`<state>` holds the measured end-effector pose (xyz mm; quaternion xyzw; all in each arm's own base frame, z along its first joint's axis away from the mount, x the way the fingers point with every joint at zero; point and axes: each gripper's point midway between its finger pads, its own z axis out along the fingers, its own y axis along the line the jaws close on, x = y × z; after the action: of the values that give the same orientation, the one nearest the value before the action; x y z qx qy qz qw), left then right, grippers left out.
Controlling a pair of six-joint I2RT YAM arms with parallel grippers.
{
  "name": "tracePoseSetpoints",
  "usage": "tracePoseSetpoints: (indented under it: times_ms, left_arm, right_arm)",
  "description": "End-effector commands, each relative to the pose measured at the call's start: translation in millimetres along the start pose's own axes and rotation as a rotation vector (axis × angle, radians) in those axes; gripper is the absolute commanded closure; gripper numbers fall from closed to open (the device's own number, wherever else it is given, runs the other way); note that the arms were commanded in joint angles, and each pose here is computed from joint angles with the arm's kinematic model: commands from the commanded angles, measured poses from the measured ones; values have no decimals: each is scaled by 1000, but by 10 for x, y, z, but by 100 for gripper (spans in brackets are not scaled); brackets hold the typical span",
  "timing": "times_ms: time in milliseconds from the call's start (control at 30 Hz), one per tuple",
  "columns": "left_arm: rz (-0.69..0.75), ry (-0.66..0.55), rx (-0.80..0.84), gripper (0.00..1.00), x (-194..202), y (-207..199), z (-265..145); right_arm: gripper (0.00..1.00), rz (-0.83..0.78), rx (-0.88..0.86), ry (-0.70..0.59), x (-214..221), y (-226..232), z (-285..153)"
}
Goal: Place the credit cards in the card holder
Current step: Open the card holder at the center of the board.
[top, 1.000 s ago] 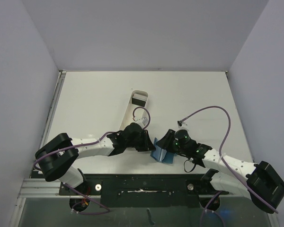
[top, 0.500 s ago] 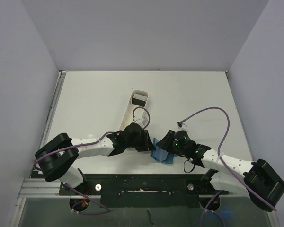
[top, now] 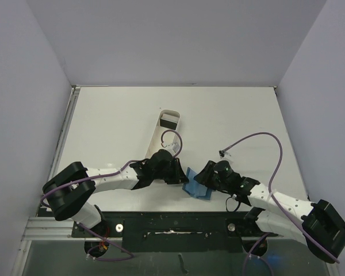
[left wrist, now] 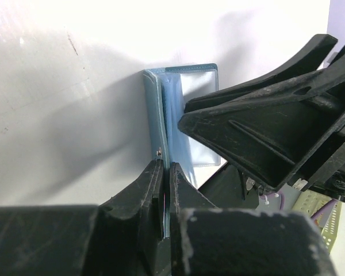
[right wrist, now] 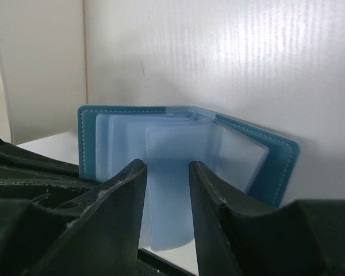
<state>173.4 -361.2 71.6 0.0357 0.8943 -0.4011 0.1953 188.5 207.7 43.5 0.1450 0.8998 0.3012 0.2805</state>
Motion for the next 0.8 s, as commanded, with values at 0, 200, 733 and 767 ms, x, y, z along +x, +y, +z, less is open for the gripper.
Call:
tracePoseSetpoints:
  times_ms: [0,200,733,767]
  left_arm:
    - [9,-41,59,100,-114,-185,1]
    - [6,-33,62,100,-106,-191,30]
    - [2,-41,54,100,-117,-182,12]
    - [2,-43,52,100,-122,-181,16]
  right_arm:
    - [63,-13,45,-65,-176,-3,-137]
    - [63,-7,52,-73,-181,-33,-174]
    - [63,-77,231,-155,-516,-50,-672]
    - [63,-78,189,-166,-540,56,-692]
